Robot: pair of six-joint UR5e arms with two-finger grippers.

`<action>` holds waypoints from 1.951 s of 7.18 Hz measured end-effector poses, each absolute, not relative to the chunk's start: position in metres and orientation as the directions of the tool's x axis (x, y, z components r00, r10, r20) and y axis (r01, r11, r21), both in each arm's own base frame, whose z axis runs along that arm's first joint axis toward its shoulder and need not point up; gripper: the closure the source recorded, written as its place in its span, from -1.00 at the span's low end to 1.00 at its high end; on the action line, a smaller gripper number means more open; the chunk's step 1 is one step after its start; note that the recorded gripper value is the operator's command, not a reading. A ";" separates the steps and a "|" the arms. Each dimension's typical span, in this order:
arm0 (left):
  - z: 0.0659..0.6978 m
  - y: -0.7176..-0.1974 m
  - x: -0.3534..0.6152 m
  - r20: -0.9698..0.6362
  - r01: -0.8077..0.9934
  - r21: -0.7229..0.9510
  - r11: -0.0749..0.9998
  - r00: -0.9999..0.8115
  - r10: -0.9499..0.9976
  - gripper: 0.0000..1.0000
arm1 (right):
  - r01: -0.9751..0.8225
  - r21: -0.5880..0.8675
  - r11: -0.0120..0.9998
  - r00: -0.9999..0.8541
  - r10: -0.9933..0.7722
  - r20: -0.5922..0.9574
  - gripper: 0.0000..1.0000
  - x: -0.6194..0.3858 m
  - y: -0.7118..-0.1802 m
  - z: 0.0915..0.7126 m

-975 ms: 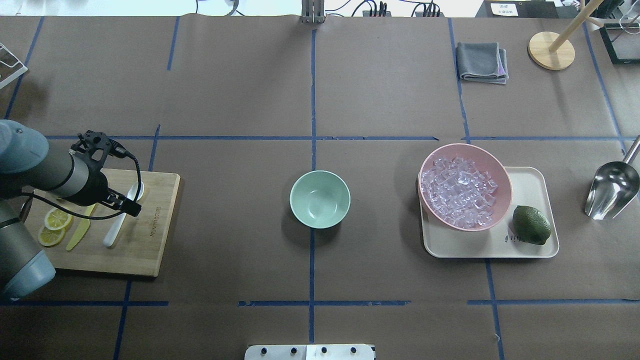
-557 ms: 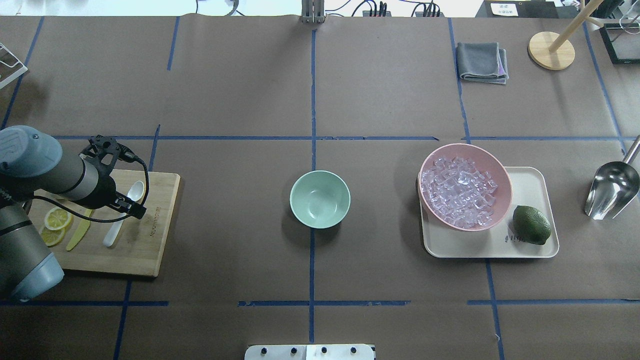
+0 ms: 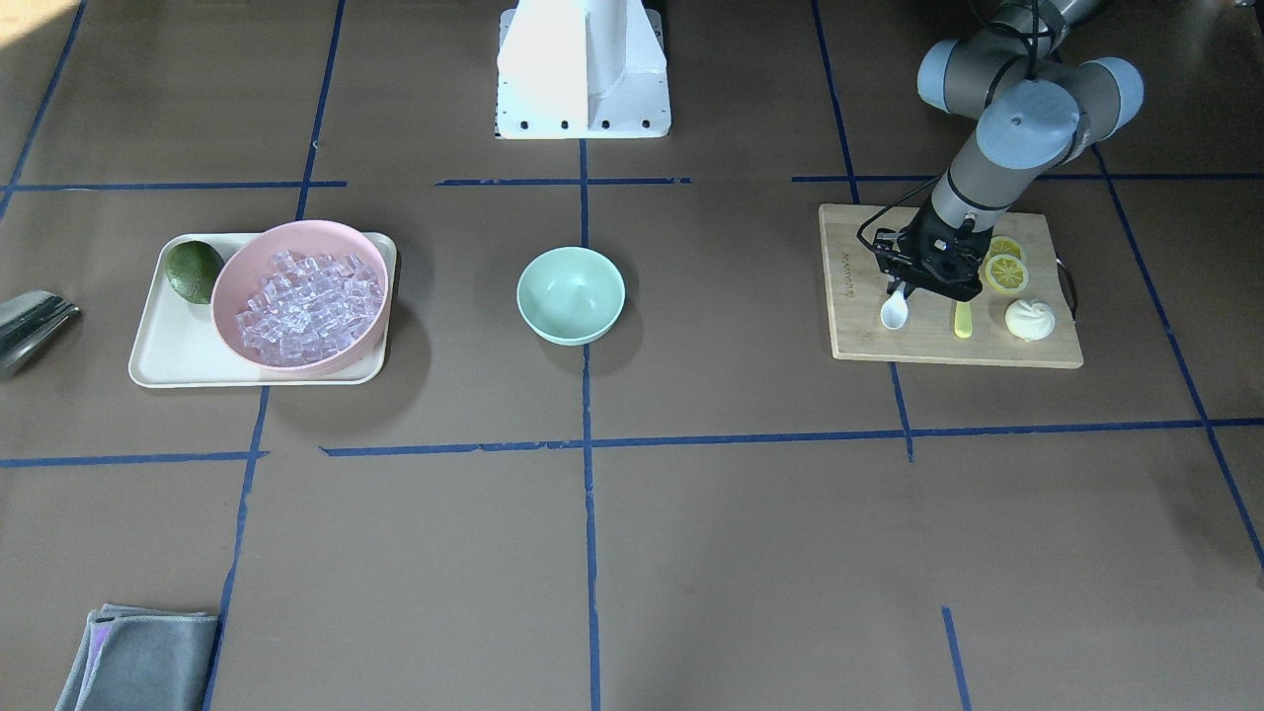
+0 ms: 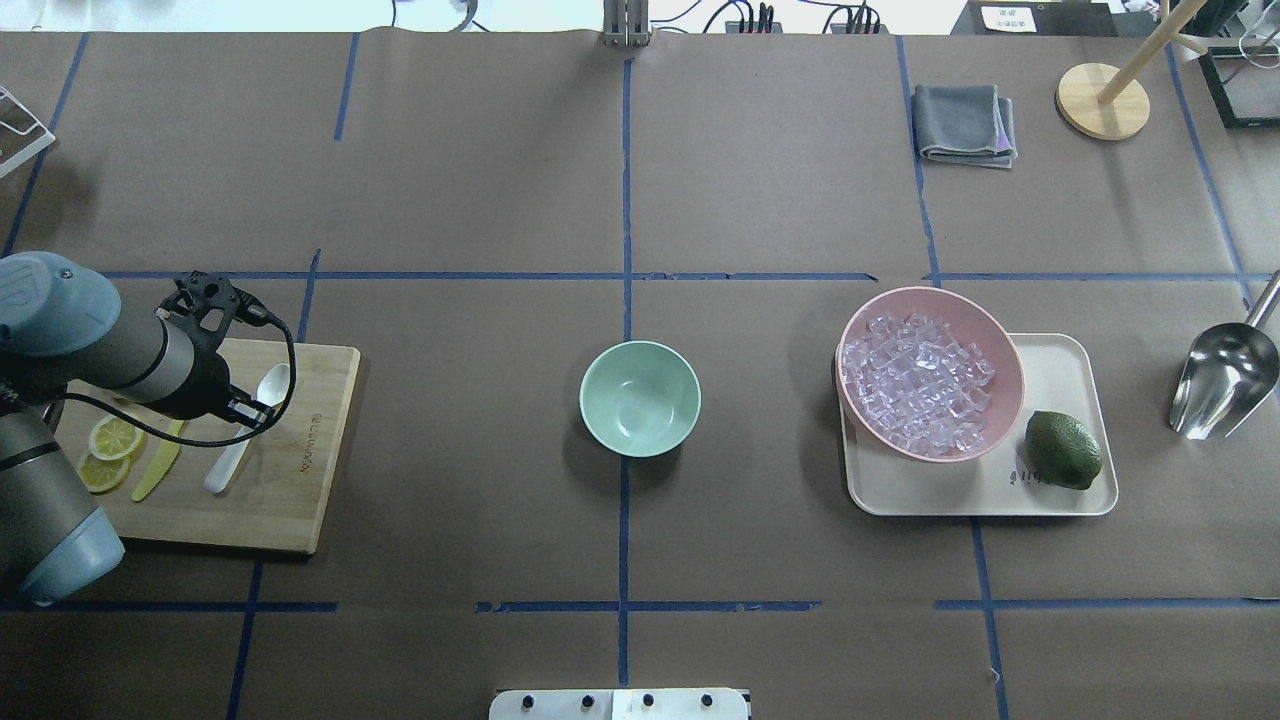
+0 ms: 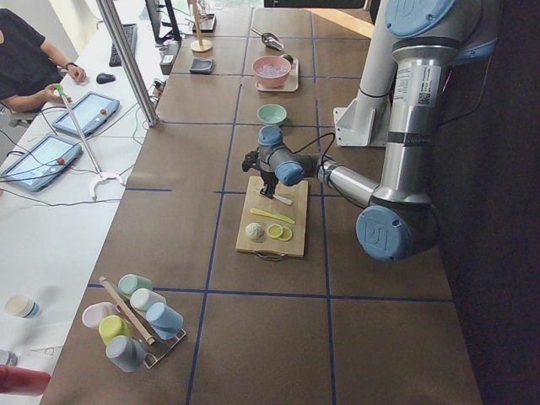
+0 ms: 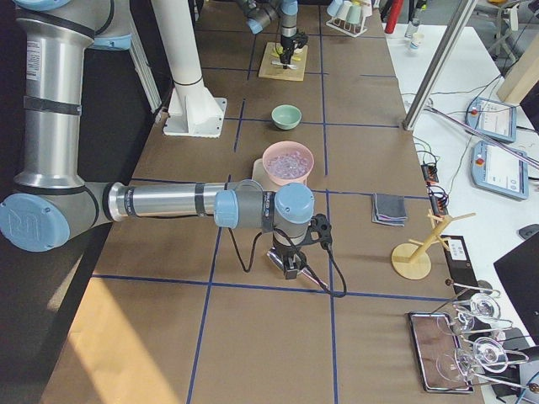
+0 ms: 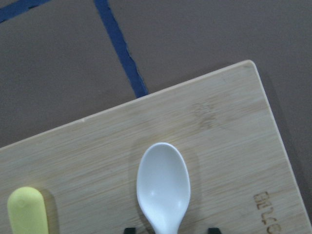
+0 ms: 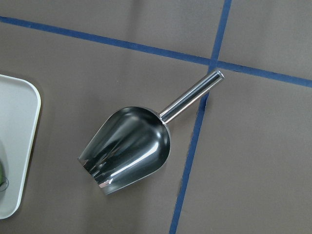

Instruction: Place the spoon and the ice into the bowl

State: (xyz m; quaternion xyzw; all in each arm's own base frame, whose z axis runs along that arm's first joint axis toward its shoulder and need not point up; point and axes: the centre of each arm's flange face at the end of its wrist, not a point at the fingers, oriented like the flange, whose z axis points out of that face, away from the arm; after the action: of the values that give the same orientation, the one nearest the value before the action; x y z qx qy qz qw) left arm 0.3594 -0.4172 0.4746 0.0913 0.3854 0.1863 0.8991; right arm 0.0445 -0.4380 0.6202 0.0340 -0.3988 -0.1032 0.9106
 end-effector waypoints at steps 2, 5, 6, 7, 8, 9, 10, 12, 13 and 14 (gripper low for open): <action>0.476 -0.417 0.359 -0.660 -0.265 0.305 0.915 0.634 0.404 1.00 | 0.163 0.144 0.976 0.660 -0.217 0.719 -1.00 0.044 -0.438 0.621; 0.467 -0.417 0.360 -0.669 -0.256 0.302 0.918 0.629 0.395 1.00 | 0.164 0.144 0.976 0.660 -0.218 0.719 -1.00 0.043 -0.438 0.621; 0.459 -0.418 0.363 -0.687 -0.240 0.289 0.927 0.622 0.375 1.00 | 0.164 0.145 0.976 0.660 -0.218 0.719 -1.00 0.043 -0.438 0.621; 0.437 -0.423 0.373 -0.725 -0.210 0.265 0.941 0.599 0.339 1.00 | 0.165 0.145 0.976 0.660 -0.218 0.719 -1.00 0.043 -0.438 0.620; 0.394 -0.434 0.390 -0.775 -0.157 0.232 0.960 0.567 0.280 1.00 | 0.164 0.146 0.976 0.660 -0.219 0.719 -1.00 0.043 -0.438 0.620; 0.344 -0.447 0.410 -0.816 -0.101 0.188 0.977 0.538 0.212 1.00 | 0.164 0.146 0.976 0.660 -0.219 0.719 -1.00 0.043 -0.438 0.620; 0.298 -0.454 0.432 -0.845 -0.058 0.138 0.989 0.515 0.148 1.00 | 0.164 0.147 0.975 0.660 -0.219 0.719 -1.00 0.043 -0.438 0.620; 0.226 -0.464 0.496 -0.873 -0.011 0.043 0.999 0.486 0.043 1.00 | 0.165 0.146 0.975 0.660 -0.220 0.719 -1.00 0.043 -0.438 0.620; 0.200 -0.465 0.527 -0.875 0.012 0.016 1.000 0.485 0.008 1.00 | 0.165 0.146 0.975 0.660 -0.219 0.719 -1.00 0.043 -0.438 0.620; 0.181 -0.458 0.547 -0.878 0.027 -0.001 1.000 0.479 -0.014 1.00 | 0.166 0.146 0.975 0.659 -0.220 0.719 -1.00 0.042 -0.438 0.620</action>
State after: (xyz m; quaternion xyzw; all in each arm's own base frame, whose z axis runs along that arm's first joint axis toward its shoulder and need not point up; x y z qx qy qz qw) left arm 0.5473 -0.4577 0.1809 0.0065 0.5101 -0.0117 0.8600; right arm 0.0419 -0.4383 0.6198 0.0335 -0.3989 -0.1061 0.9102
